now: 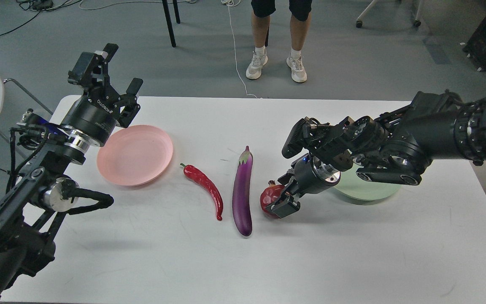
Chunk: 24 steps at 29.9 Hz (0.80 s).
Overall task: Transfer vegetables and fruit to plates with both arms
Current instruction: 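Move the right gripper to the red pomegranate and grasp it, then carry the pomegranate onto the green plate beside the peach, release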
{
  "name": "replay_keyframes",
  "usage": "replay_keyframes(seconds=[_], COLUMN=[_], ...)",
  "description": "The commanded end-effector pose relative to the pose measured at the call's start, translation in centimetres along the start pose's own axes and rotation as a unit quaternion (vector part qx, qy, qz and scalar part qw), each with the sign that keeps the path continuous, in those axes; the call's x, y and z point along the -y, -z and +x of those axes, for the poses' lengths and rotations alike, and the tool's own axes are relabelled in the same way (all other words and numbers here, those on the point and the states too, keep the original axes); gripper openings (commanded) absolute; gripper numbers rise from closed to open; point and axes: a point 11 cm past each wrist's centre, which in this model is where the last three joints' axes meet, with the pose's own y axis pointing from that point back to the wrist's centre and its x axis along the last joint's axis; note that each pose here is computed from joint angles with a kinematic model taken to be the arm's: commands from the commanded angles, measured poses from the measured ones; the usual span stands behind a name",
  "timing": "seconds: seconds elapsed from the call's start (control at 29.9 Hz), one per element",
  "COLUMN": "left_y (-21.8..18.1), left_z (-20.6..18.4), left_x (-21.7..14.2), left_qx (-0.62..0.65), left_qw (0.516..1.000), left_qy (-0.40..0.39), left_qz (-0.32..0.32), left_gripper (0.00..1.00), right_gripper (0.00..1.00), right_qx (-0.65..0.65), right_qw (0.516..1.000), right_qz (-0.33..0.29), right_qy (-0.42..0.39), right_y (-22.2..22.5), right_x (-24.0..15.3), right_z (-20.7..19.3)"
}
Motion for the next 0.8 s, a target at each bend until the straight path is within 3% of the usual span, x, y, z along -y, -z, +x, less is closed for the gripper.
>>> replay_keyframes(seconds=[0.0, 0.23, 0.43, 0.6, 0.77], left_y=[-0.1, -0.1, 0.0, 0.2, 0.4], left_z=[0.0, 0.0, -0.1, -0.4, -0.5], left_x=[0.0, 0.0, 0.1, 0.1, 0.1], left_qx=[0.000, 0.000, -0.001, -0.003, -0.004], left_qw=[1.000, 1.000, 1.000, 1.000, 1.000], left_qy=[0.000, 0.000, 0.001, 0.004, 0.005], left_qz=[-0.001, -0.001, -0.001, 0.001, 0.002], left_gripper=[0.98, 0.98, 0.98, 0.98, 0.98], right_gripper=[0.40, 0.39, 0.39, 0.39, 0.39], right_qx=[-0.002, -0.005, 0.003, 0.005, 0.022], right_qw=[1.000, 1.000, 0.996, 0.990, 0.985], right_qz=[-0.002, -0.015, -0.068, -0.131, -0.170], right_qy=[-0.002, -0.014, -0.053, -0.041, -0.019], right_y=[-0.1, -0.9, -4.1, -8.0, -10.6], right_x=[-0.2, -1.8, -6.8, -11.6, -13.5], right_z=[0.2, 1.1, 2.6, -0.8, -5.1])
